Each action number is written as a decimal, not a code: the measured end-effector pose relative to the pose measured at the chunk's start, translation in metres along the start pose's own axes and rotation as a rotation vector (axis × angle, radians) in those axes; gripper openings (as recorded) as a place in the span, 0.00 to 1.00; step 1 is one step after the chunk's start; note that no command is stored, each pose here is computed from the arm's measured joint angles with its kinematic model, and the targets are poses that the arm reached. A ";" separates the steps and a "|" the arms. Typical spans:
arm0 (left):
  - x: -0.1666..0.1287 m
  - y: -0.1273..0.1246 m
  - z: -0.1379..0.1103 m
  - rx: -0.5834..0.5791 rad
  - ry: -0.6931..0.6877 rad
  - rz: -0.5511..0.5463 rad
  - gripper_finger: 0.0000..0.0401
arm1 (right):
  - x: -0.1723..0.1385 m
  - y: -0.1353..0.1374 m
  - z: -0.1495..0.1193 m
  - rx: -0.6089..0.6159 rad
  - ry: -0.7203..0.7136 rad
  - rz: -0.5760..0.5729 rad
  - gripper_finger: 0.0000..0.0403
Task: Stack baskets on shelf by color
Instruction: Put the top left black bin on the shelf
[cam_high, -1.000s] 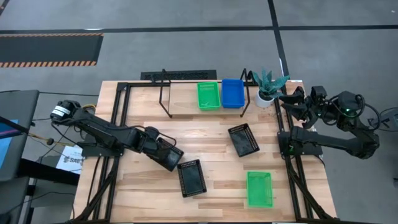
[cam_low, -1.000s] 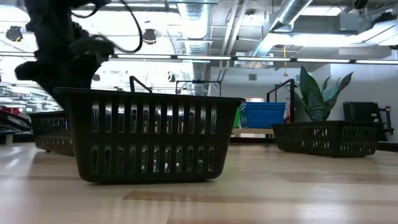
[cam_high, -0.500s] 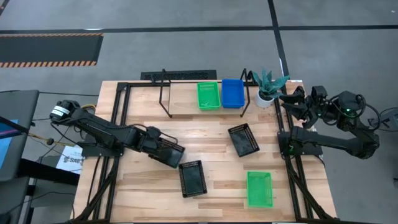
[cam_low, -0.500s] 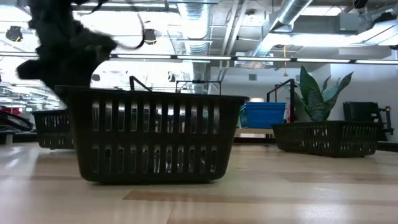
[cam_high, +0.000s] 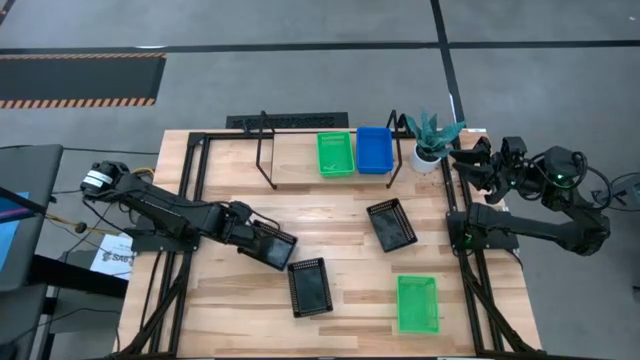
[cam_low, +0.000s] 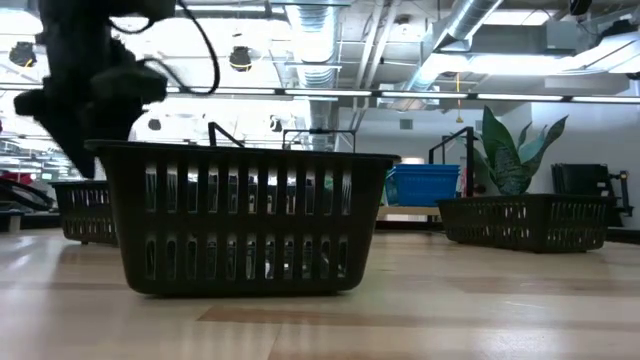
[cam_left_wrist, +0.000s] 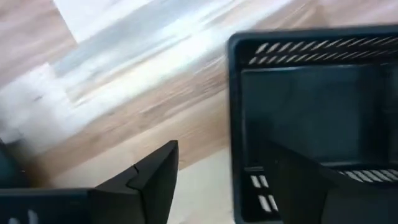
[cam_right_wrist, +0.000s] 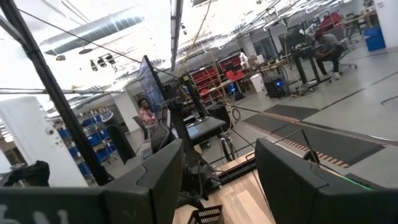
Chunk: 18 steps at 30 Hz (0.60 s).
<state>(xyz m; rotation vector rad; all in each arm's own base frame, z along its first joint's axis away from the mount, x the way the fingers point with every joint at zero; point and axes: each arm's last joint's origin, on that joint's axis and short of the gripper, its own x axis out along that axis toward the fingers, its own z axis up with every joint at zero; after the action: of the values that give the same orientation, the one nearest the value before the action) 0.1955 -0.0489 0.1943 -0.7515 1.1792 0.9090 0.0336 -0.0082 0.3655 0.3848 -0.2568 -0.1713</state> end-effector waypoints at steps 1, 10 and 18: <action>0.005 0.001 -0.001 -0.004 0.008 -0.006 0.54 | 0.000 0.000 0.000 0.000 0.000 -0.002 0.56; 0.033 0.005 -0.004 -0.092 0.066 -0.102 0.33 | 0.000 -0.001 0.000 0.001 -0.013 -0.028 0.56; 0.026 -0.001 0.012 -0.108 0.047 -0.139 0.02 | 0.000 -0.001 0.001 0.000 -0.022 -0.050 0.56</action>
<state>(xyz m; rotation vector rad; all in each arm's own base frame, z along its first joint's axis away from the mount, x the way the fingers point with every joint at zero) 0.2046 -0.0344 0.1722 -0.9354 1.1113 0.8480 0.0332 -0.0097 0.3654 0.3897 -0.2690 -0.2245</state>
